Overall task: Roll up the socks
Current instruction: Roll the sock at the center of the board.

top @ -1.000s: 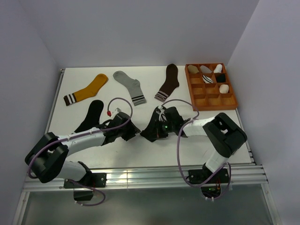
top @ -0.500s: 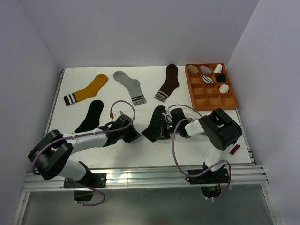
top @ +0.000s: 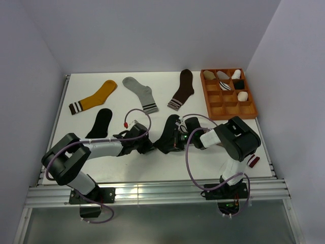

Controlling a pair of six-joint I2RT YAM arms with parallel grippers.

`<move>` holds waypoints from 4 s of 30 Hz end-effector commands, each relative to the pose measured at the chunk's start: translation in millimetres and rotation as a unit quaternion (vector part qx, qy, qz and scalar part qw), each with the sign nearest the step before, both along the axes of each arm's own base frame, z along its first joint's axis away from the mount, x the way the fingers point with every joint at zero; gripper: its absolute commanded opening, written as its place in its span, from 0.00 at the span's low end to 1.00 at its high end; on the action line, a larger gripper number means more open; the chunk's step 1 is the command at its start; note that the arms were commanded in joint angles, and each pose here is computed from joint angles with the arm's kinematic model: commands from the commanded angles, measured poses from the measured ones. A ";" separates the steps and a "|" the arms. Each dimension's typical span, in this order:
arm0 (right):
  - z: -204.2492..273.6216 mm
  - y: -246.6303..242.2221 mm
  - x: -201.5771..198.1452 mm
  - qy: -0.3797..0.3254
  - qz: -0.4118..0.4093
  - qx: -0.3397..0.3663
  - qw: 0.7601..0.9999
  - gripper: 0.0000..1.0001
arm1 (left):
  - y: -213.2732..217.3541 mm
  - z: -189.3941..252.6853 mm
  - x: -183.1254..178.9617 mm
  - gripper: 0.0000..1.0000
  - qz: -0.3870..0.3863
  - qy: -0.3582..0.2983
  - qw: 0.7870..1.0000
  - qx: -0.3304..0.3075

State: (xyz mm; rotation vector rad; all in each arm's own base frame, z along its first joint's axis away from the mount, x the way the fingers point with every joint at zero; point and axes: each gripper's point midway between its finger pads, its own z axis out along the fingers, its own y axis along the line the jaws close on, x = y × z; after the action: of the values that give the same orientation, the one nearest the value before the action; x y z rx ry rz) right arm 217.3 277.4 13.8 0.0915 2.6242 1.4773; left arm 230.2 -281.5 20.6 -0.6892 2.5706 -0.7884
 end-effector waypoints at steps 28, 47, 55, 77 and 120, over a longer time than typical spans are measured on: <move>-25.5 -7.9 -2.5 0.029 -0.010 -0.031 0.999 0.00 | -4.4 2.7 14.4 0.37 0.012 -0.042 0.999 -0.019; -23.6 -6.6 -2.8 0.034 -0.007 -0.028 0.999 0.00 | 0.3 -23.0 15.1 0.34 0.006 -0.003 1.000 0.029; -24.8 -8.0 -0.8 0.034 -0.007 -0.041 0.999 0.01 | 9.7 -37.3 9.6 0.16 0.006 0.027 0.997 0.071; 47.3 -43.8 22.1 -0.206 -0.020 -0.210 0.955 0.46 | 29.9 -24.3 18.5 0.00 0.016 0.038 0.985 0.166; 63.7 11.3 13.8 -0.456 0.036 -0.288 0.841 0.40 | 31.0 -15.3 24.4 0.00 -0.004 0.033 0.980 0.195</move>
State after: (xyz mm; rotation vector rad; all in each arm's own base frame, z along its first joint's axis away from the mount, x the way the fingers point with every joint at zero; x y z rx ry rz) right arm 218.3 297.3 72.0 -0.5820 2.2181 0.6020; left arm 264.4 -270.8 21.1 -0.6268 2.6198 -0.4054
